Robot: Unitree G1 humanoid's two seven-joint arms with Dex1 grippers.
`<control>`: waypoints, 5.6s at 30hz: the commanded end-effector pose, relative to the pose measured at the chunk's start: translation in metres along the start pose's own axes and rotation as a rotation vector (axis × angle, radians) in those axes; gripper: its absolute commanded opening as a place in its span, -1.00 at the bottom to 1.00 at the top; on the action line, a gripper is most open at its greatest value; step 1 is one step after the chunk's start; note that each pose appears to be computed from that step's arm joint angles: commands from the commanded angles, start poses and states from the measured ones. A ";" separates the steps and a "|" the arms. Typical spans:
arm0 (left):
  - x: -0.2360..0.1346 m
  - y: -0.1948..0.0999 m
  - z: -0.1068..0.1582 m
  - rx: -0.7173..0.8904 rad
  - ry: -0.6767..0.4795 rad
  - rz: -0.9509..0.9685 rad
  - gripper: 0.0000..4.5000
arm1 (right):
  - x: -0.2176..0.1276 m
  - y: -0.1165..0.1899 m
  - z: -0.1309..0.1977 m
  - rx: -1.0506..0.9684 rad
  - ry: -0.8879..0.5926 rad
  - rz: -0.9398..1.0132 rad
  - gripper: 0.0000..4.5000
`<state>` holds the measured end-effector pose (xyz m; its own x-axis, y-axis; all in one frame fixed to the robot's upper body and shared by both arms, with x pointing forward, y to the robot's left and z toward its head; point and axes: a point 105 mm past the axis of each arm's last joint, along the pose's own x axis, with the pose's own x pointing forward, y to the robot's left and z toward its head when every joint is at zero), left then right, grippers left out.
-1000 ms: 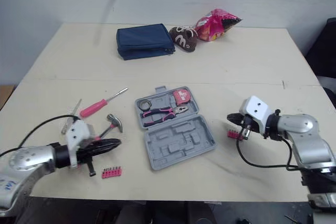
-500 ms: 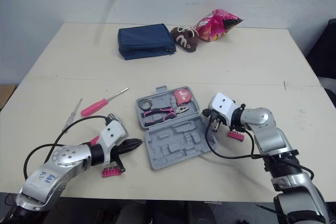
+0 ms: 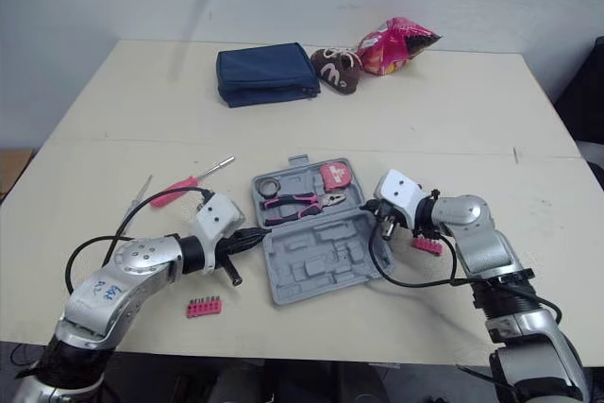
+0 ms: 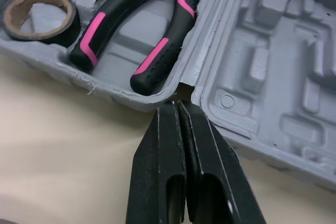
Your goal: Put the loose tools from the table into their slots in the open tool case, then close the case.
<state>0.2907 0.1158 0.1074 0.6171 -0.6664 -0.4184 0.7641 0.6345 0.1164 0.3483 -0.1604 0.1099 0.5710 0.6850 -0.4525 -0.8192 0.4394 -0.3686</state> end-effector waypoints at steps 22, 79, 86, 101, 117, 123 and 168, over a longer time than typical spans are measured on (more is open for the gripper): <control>0.007 0.010 -0.001 0.104 -0.045 -0.126 -0.98 | -0.031 0.041 0.000 0.038 -0.003 0.053 -1.00; -0.209 0.156 -0.019 0.003 -0.068 0.340 0.99 | -0.165 0.054 0.050 0.001 -0.567 -0.081 1.00; -0.193 0.167 -0.018 -0.013 -0.006 0.304 0.99 | -0.149 0.064 0.074 -0.021 -0.653 -0.037 1.00; -0.193 0.139 -0.018 0.054 0.003 0.136 0.99 | -0.138 0.074 0.078 -0.031 -0.687 0.007 1.00; -0.187 0.162 -0.048 -0.035 0.134 0.335 0.99 | -0.136 0.078 0.070 -0.048 -0.670 0.028 1.00; -0.172 0.170 -0.066 -0.202 0.177 0.456 0.99 | -0.133 0.080 0.077 -0.062 -0.680 0.043 1.00; -0.113 0.080 0.055 0.408 -0.155 -0.104 -1.00 | -0.151 0.077 0.036 -0.081 -0.556 0.041 1.00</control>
<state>0.3005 0.2396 0.2069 0.6167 -0.7250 -0.3067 0.7731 0.4844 0.4094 0.2005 -0.2022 0.1730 0.4025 0.9149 0.0303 -0.8383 0.3817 -0.3892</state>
